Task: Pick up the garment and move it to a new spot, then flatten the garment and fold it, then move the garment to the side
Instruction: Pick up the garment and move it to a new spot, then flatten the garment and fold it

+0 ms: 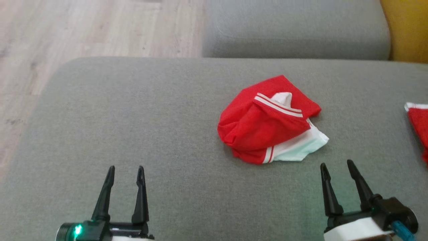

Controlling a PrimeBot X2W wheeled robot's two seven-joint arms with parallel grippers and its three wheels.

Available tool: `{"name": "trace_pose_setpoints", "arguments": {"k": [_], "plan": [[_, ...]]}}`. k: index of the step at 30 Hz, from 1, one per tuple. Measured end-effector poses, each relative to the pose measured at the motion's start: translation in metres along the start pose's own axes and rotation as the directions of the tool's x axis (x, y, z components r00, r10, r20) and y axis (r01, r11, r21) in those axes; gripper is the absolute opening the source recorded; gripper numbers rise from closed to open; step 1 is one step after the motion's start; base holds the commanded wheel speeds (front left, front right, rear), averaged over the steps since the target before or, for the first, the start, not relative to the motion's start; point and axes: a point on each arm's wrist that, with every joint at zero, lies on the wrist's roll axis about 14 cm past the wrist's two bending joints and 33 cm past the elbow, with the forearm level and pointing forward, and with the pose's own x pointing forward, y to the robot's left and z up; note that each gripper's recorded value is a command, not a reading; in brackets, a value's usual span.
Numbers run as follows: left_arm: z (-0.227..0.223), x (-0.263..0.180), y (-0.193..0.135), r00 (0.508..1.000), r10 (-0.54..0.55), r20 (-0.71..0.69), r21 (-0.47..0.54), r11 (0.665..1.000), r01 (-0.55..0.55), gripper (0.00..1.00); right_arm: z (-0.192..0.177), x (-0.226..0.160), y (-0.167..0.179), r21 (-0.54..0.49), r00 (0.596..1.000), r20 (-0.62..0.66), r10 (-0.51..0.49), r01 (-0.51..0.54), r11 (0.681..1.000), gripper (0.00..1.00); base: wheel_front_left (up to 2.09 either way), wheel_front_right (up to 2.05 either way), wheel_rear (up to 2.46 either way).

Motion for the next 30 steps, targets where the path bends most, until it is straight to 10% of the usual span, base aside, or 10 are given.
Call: {"name": "trace_pose_setpoints", "arguments": {"k": [20, 30], "plan": [[0.002, -0.002, -0.004, 1.0, -0.018, 0.006, 0.023, 1.0, 0.018, 1.0, -0.009, -0.006, 0.004, 0.005, 1.0, -0.027, 0.009, -0.009, 1.0, 1.0, 0.0, 0.0, 0.0], [0.0, 0.032, -0.082, 0.944, -0.329, 0.003, 0.109, 0.939, 0.327, 1.0, -0.015, -0.007, 0.005, 0.021, 0.999, -0.047, 0.004, -0.003, 1.0, 1.0, 0.0, 0.0, 0.0]]}}
